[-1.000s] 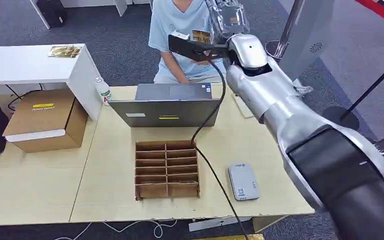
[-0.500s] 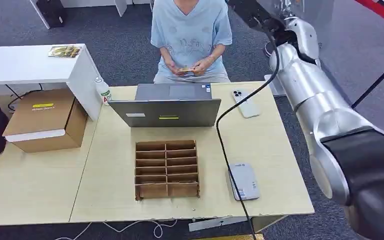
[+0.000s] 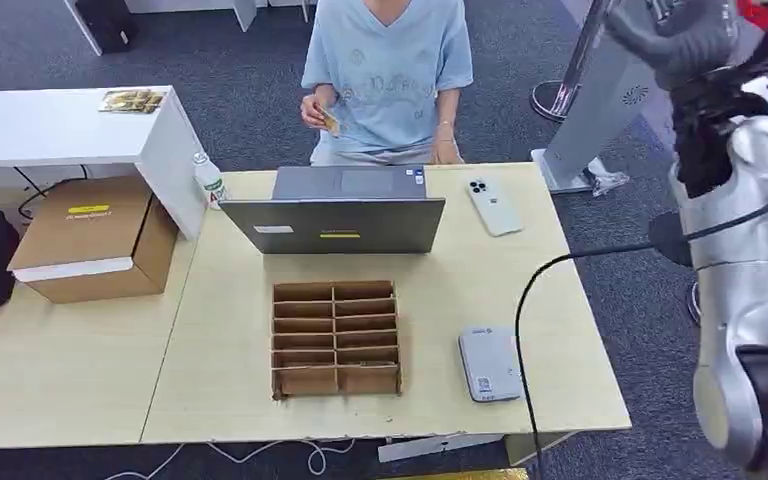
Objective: Pass the card to the sensor for recognition and then transmit it.
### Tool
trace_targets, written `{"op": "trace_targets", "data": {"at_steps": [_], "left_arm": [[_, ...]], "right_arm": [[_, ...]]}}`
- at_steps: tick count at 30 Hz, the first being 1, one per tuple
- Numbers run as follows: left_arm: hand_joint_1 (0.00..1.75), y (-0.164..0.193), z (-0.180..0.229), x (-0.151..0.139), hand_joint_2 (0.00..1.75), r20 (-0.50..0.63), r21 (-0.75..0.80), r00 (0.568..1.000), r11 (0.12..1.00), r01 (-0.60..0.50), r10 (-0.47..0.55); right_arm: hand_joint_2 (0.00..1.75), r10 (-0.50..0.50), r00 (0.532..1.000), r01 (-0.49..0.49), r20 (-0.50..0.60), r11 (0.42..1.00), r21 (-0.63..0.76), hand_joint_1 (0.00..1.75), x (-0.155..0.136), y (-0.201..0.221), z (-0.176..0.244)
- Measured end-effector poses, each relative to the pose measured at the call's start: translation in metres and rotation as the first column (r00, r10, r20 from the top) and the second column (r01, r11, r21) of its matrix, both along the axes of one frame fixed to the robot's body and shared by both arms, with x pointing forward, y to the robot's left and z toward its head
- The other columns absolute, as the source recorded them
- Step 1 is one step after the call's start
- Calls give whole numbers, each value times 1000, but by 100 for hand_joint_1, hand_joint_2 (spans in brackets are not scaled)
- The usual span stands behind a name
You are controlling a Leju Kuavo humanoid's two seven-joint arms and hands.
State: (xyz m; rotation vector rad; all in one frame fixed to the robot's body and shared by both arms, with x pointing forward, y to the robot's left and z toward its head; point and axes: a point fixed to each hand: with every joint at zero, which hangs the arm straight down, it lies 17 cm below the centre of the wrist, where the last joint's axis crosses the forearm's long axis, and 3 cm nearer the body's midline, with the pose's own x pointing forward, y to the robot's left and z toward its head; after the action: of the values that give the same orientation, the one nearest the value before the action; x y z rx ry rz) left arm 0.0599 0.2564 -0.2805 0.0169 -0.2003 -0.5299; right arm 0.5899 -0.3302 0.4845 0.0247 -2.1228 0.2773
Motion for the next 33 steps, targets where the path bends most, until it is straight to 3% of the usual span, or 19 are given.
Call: {"op": "trace_targets", "data": {"at_steps": [4,8,21,27,29,33], "left_arm": [[0,1,0,-1,0,-5,2,1000,1000,-16,16],[0,1,-1,-3,0,-13,4,999,1000,-30,30],[0,3,-1,-8,0,-22,15,997,997,-76,76],[0,-3,-1,-9,0,-29,12,995,996,-93,93],[0,-4,-1,-10,0,-32,12,995,996,-89,89],[0,-5,-1,-10,0,-32,12,997,997,-77,77]], "right_arm": [[175,-11,999,11,47,1000,10,0,-33,-46,3],[175,-11,999,10,39,1000,7,0,-72,-79,-22],[175,30,999,-36,-34,982,-185,0,-169,-95,-84],[175,-95,982,160,160,871,-464,0,-211,-63,-149],[175,-132,958,251,255,815,-523,0,-229,-48,-167],[175,-193,921,360,338,754,-549,0,-255,-30,-193]]}}
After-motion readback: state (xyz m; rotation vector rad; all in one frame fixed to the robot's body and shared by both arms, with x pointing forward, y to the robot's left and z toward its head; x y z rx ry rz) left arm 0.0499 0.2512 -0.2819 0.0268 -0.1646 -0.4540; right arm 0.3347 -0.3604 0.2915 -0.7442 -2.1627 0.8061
